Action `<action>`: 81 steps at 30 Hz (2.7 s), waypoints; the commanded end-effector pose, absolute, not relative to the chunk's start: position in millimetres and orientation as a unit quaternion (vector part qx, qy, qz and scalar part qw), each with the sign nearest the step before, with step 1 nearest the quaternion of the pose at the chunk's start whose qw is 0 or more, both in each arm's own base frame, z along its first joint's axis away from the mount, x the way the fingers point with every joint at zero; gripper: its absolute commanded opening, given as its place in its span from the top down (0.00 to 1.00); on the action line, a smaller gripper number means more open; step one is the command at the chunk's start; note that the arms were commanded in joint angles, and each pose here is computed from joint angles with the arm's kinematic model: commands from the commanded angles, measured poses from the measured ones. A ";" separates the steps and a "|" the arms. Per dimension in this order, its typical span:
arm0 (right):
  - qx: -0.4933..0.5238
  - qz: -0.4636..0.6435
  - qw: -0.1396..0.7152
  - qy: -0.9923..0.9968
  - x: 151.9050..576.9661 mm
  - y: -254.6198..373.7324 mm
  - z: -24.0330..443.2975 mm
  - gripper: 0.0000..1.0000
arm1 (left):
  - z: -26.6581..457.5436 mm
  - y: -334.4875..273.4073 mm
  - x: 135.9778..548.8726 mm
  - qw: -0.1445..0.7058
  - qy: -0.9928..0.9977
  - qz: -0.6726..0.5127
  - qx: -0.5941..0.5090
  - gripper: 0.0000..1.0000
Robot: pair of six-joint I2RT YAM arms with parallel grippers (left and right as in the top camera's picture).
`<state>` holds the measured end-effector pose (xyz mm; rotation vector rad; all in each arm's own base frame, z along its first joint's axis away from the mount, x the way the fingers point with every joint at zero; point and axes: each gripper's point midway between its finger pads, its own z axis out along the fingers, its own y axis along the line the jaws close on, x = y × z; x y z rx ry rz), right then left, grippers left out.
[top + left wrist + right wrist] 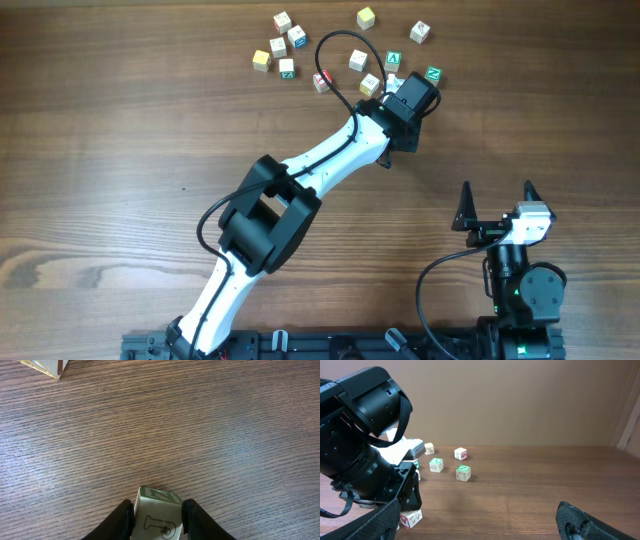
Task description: Form a circle
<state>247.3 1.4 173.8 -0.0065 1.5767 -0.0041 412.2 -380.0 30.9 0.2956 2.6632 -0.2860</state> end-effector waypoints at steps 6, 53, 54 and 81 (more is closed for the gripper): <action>-0.016 -0.001 0.709 0.705 246.8 5.1 176.4 0.00 | 25.6 -380.9 411.5 0.219 0.966 -0.099 0.096 0.66; -0.016 -0.001 0.709 0.705 246.8 5.1 176.4 0.00 | 32.1 -388.9 420.1 0.235 0.963 -0.126 0.049 0.55; -0.016 -0.001 0.709 0.705 246.8 5.1 176.4 0.00 | 33.1 -389.1 422.0 0.239 0.961 -0.126 0.051 0.54; -0.016 -0.001 0.709 0.705 246.8 5.1 176.3 0.00 | 211.5 -249.4 472.8 0.353 0.931 -0.076 0.052 0.28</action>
